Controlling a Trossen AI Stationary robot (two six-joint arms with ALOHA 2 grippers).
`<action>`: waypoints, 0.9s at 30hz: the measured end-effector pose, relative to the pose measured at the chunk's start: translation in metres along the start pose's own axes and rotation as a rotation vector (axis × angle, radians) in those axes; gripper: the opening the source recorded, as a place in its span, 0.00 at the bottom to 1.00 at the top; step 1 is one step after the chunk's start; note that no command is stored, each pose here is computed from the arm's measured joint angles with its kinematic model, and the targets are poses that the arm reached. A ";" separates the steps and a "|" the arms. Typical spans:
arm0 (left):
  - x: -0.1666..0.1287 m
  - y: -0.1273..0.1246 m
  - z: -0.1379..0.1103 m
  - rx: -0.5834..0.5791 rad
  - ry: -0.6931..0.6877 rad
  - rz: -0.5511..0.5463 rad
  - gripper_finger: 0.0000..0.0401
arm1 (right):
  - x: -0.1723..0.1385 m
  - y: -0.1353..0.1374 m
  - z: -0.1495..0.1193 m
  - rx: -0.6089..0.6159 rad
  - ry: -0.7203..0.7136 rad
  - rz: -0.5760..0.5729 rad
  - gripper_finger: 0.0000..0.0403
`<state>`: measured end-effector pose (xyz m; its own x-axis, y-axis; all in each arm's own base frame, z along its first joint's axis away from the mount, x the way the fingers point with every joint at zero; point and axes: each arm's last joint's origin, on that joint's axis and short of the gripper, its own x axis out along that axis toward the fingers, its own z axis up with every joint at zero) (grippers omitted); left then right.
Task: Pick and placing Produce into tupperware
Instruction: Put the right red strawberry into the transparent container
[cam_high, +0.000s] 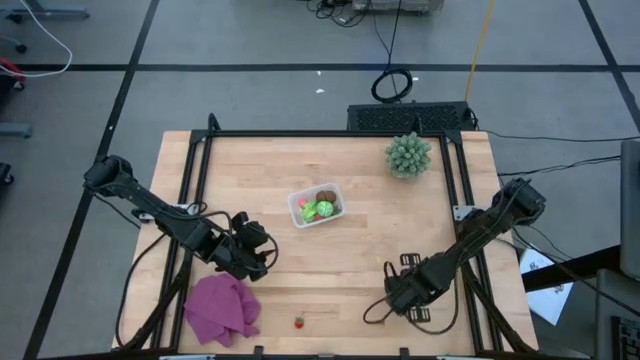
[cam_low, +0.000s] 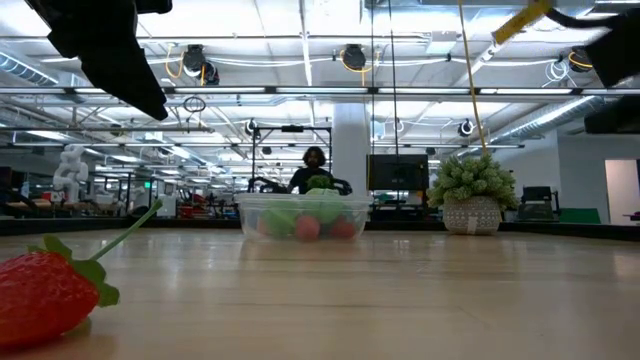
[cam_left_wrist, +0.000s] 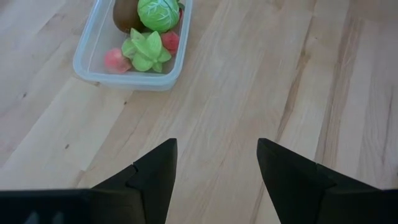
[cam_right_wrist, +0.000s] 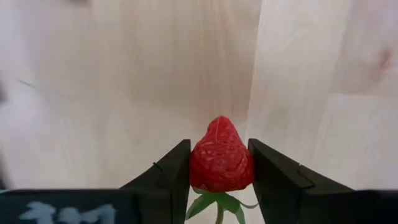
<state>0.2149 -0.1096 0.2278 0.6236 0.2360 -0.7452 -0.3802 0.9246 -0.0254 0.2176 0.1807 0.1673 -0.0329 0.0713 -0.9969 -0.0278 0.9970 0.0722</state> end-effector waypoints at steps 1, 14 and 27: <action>0.000 0.000 0.000 0.000 0.000 0.000 0.57 | -0.005 -0.002 0.001 0.004 -0.016 0.012 0.33; 0.000 0.000 0.000 0.006 0.001 0.001 0.57 | -0.071 -0.059 0.040 -0.038 -0.453 0.096 0.33; 0.000 0.000 -0.001 0.034 0.021 -0.011 0.57 | -0.137 -0.134 0.100 -0.160 -0.827 -0.110 0.33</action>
<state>0.2143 -0.1098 0.2271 0.6132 0.2198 -0.7587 -0.3496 0.9368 -0.0111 0.3255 0.0405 0.2917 0.7176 0.0358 -0.6955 -0.1314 0.9877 -0.0847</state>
